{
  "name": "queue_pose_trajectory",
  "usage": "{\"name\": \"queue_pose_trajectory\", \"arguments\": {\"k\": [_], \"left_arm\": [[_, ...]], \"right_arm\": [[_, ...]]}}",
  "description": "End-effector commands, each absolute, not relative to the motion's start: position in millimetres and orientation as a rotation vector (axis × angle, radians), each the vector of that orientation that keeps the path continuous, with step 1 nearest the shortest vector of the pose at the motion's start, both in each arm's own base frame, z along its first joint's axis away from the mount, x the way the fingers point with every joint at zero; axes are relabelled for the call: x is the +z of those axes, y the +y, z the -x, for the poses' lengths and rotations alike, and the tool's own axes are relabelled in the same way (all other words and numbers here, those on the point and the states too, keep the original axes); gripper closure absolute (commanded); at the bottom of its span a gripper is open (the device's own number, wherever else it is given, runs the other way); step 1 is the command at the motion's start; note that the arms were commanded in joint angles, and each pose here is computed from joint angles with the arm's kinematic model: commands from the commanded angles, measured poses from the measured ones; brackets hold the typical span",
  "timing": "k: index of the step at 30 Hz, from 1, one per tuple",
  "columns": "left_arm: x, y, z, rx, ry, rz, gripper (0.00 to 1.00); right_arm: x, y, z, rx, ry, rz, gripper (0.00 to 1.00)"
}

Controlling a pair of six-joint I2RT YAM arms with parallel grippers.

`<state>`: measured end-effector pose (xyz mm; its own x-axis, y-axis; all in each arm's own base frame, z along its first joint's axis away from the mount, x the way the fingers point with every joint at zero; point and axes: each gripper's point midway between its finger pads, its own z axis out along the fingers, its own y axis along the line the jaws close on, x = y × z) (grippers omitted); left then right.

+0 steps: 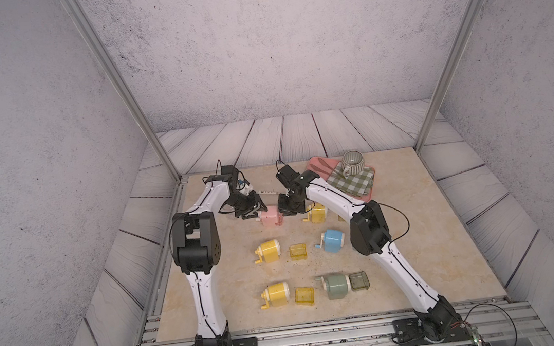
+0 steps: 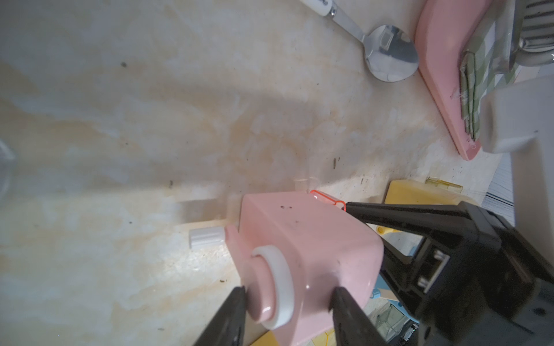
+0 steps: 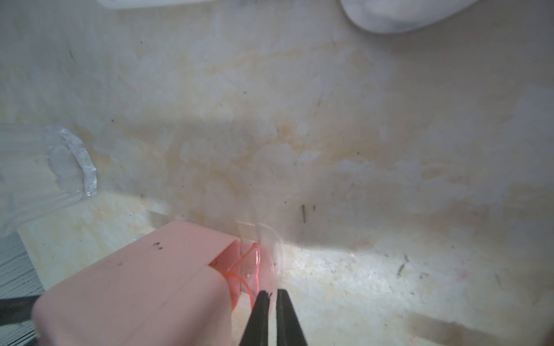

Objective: Put the tray back into the pencil sharpener
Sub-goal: Close the container of the pencil sharpener.

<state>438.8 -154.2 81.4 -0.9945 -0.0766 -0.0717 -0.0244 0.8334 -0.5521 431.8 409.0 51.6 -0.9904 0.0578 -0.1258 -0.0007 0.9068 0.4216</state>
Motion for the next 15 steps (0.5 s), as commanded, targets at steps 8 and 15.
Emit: {"name": "queue_pose_trajectory", "arguments": {"k": [8,15], "left_arm": [[72.1,-155.8,-426.0,-0.868,2.976,0.091,0.50],[71.5,-155.7,-425.3,-0.867,2.978,0.091,0.50]], "right_arm": [[47.3,422.9,-425.2,0.743,2.950,-0.047,0.89],[51.9,429.8,-426.3,0.800,2.935,-0.076,0.91]]}}
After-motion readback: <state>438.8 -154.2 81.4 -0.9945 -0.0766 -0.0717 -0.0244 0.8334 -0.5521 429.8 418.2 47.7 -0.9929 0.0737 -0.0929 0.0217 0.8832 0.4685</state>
